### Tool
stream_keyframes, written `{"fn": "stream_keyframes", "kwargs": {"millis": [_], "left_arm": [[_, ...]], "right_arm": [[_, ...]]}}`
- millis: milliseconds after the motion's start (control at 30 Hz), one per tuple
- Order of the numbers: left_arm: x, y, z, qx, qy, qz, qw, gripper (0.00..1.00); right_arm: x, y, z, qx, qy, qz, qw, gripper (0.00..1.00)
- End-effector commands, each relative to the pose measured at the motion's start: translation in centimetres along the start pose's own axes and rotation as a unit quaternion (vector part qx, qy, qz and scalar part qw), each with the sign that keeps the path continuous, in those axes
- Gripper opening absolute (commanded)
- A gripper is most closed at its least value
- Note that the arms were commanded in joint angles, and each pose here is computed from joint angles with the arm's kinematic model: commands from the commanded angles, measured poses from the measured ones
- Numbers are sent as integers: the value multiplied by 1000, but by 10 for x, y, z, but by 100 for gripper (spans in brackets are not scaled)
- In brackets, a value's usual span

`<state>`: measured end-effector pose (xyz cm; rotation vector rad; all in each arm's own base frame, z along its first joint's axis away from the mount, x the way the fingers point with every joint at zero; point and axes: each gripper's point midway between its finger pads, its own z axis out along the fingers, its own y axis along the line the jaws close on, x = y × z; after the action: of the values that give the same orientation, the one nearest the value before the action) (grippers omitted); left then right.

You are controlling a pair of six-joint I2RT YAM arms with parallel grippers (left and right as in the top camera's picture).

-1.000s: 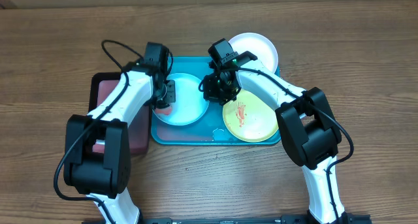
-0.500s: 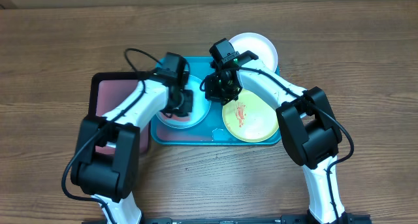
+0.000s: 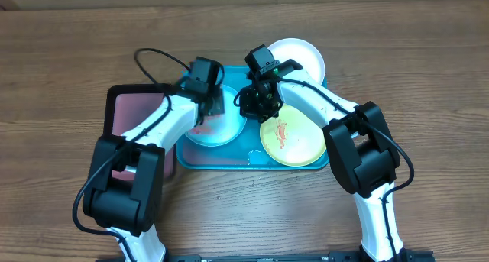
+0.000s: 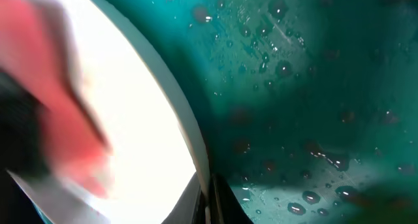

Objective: Clean dirty plates on tray and stack at the side
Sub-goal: 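Carry the sponge with the left gripper onto the light blue plate, then scrub the light blue plate with the sponge while the right gripper holds it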

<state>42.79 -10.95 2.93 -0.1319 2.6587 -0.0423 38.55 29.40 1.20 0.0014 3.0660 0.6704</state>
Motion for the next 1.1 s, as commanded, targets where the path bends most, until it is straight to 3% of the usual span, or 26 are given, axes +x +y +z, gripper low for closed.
{"fn": "stream_keyframes", "kwargs": {"millis": [0,300,433,533,633,700,800,933,1067], "left_arm": [[-13,32,-1,-80,-34,-3,996,4],[73,0,-9,44,157,64,985,4],[87,-51,-27,218,177,146,949,4],[80,-68,-32,269,154,162,937,4],[57,-62,-21,230,113,142,956,4],[34,-44,-8,157,72,108,979,4],[8,-13,1,54,19,76,995,4],[-6,27,1,-66,-16,44,997,4],[13,41,-1,-98,22,52,994,4]], "right_arm": [[4,1,5,-6,10,1,1000,4],[4,1,5,-6,10,1,1000,4],[4,1,5,-6,10,1,1000,4],[4,1,5,-5,11,1,1000,4],[6,0,5,-3,14,3,1000,4],[7,0,5,-2,15,3,1000,4],[7,0,5,-2,16,3,1000,4],[7,0,5,-2,16,3,1000,4],[6,-1,5,-1,15,3,1000,4]]}}
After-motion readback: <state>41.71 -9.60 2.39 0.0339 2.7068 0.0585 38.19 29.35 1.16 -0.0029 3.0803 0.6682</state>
